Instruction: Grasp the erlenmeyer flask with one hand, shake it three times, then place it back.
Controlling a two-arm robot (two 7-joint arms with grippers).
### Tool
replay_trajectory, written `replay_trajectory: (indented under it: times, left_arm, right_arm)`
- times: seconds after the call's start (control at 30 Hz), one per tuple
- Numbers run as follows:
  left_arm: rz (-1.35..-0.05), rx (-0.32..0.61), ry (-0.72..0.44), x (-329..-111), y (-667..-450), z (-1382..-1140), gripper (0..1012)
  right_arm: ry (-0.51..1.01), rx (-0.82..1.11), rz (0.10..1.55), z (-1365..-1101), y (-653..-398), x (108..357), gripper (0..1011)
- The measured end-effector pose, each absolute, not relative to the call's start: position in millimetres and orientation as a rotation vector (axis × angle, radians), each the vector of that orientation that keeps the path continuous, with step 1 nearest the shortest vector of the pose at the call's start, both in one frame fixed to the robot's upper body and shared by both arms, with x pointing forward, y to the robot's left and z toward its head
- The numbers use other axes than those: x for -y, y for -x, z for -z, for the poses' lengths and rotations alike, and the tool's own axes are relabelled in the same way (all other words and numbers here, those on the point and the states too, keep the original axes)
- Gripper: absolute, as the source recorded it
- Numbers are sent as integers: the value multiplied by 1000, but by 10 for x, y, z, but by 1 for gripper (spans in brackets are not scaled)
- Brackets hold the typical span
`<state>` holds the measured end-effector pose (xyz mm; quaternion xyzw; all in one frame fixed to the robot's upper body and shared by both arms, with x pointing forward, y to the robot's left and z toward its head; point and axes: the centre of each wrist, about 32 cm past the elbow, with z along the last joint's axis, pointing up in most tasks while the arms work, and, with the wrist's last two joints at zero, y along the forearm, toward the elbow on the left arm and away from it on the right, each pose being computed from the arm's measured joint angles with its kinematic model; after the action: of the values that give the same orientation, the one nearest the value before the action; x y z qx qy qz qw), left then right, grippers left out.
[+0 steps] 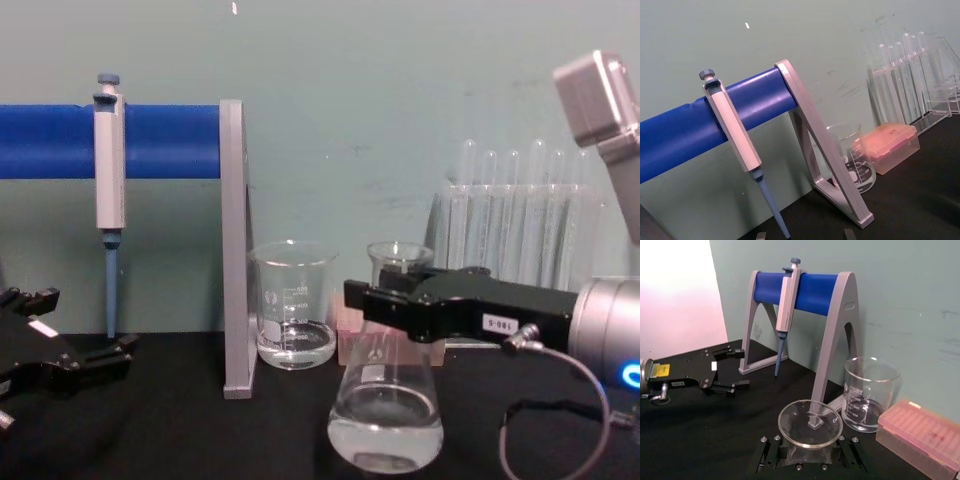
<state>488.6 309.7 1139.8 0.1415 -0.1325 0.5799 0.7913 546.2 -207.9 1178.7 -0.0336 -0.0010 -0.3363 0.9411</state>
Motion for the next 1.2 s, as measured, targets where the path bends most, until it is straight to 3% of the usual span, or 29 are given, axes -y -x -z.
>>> replay_trajectory:
  times: [1.2]
  left_arm:
    - [-1248,285,-305,-3097,-4886,-11398,1001]
  right_arm:
    - [130,-27,685,-11580,-5503,2005,453]
